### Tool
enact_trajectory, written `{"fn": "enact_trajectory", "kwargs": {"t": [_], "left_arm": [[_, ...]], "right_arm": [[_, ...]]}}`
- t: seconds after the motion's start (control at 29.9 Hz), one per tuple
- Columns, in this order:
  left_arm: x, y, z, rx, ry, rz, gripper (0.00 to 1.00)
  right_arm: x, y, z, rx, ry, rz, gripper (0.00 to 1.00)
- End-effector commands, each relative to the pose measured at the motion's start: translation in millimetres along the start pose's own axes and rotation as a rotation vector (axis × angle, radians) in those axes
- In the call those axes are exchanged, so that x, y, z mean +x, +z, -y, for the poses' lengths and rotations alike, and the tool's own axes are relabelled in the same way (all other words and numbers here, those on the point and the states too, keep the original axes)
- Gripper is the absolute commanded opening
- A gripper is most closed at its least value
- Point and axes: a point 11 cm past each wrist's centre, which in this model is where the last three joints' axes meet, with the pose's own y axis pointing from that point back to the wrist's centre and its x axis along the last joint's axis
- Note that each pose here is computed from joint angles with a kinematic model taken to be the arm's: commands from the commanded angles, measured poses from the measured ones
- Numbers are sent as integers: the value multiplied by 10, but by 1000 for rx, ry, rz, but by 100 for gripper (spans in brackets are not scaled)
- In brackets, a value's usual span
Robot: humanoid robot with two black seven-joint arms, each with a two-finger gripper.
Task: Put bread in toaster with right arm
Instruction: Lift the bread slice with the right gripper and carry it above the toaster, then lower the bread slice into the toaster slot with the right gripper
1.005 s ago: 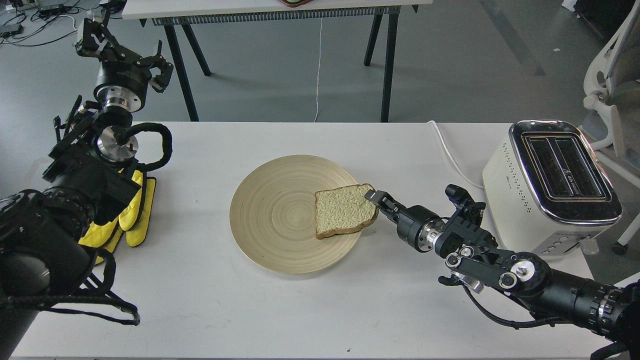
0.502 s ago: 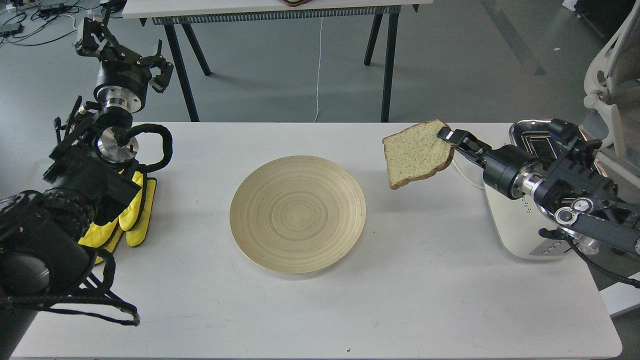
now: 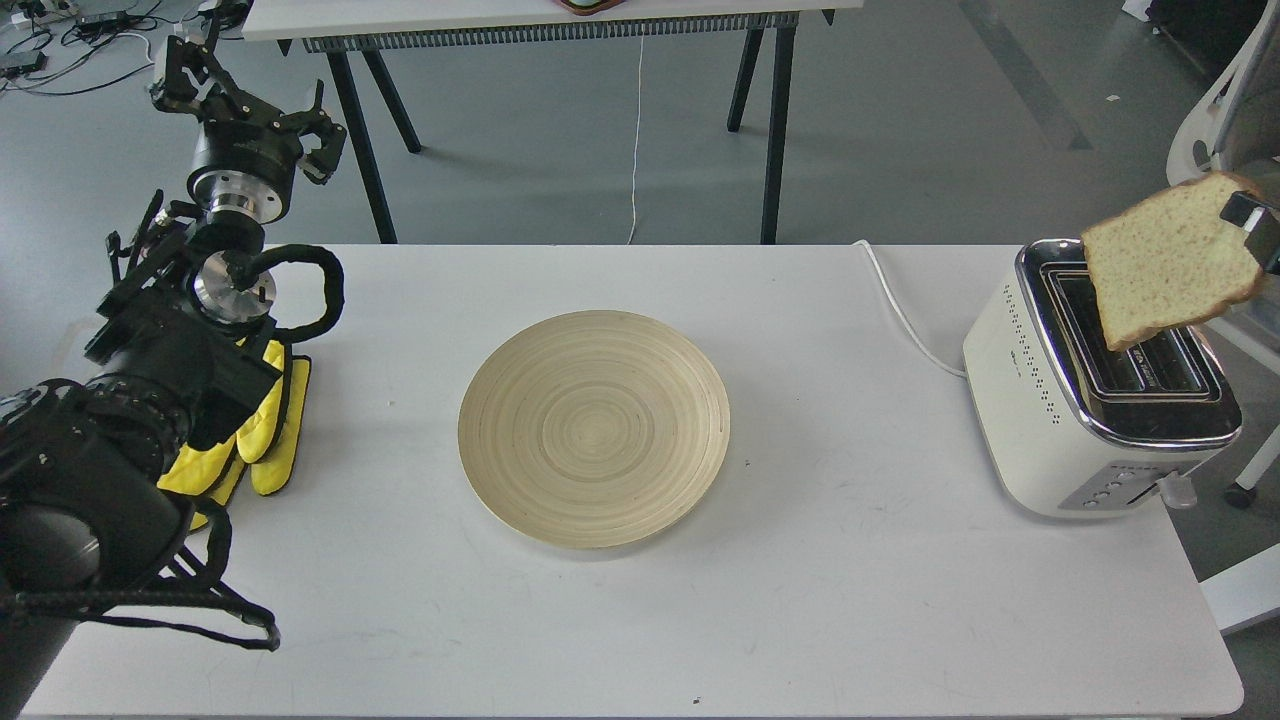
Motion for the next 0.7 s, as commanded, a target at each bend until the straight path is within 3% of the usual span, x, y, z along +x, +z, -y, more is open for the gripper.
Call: {"fn": "enact_trajectory", "kwargs": {"t": [0.0,0.67], "left_arm": [[8,-3,-5,1,1,0,100],[3,-11,-5,2,1,-1,100]], "right_arm": [[-10,82,-81,-28,-10,2,5],[-382,-61,176,4,-69,90,5]]}}
